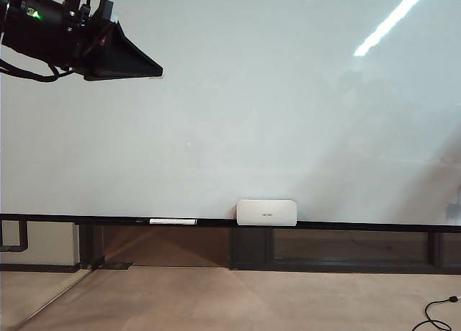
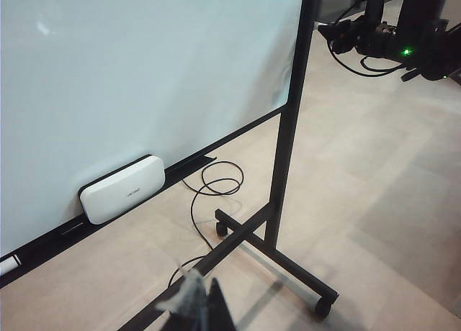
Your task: Reach to the right to find the marker pen, pick it up, and write the number 10 on the whiteboard.
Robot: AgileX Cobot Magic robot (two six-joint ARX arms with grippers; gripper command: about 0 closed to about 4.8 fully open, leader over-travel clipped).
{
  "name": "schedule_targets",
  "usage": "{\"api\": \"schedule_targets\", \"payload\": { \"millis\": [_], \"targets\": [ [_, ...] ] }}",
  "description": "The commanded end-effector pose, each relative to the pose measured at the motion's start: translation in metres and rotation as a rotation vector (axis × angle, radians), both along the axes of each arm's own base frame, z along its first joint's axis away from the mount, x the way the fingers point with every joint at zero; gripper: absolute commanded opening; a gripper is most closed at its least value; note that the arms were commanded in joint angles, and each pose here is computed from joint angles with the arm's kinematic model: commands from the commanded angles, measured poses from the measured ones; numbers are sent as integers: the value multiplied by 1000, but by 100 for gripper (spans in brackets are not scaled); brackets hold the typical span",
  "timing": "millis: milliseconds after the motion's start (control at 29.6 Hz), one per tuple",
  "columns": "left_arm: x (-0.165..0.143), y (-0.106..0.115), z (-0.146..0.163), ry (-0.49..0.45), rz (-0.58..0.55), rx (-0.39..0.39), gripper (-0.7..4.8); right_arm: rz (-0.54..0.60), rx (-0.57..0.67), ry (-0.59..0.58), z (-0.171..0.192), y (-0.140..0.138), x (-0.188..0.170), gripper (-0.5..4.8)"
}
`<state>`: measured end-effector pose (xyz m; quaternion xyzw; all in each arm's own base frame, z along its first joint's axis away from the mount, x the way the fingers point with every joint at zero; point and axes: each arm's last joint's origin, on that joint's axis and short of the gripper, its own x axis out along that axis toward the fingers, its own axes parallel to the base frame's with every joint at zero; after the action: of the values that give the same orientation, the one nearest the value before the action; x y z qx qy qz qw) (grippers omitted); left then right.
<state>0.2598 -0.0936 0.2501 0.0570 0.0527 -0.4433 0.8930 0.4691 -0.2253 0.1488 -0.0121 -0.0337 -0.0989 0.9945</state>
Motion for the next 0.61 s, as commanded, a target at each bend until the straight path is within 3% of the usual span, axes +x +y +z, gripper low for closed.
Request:
{"api": "schedule_targets", "payload": {
  "millis": [34, 608],
  "targets": [
    [0, 0, 4, -26, -5, -5, -6, -20, -11, -18, 5, -2, -1, 167],
    [0, -1, 4, -28, -8, -6, -6, -31, -29, 18, 7, -9, 8, 171]
  ]
}}
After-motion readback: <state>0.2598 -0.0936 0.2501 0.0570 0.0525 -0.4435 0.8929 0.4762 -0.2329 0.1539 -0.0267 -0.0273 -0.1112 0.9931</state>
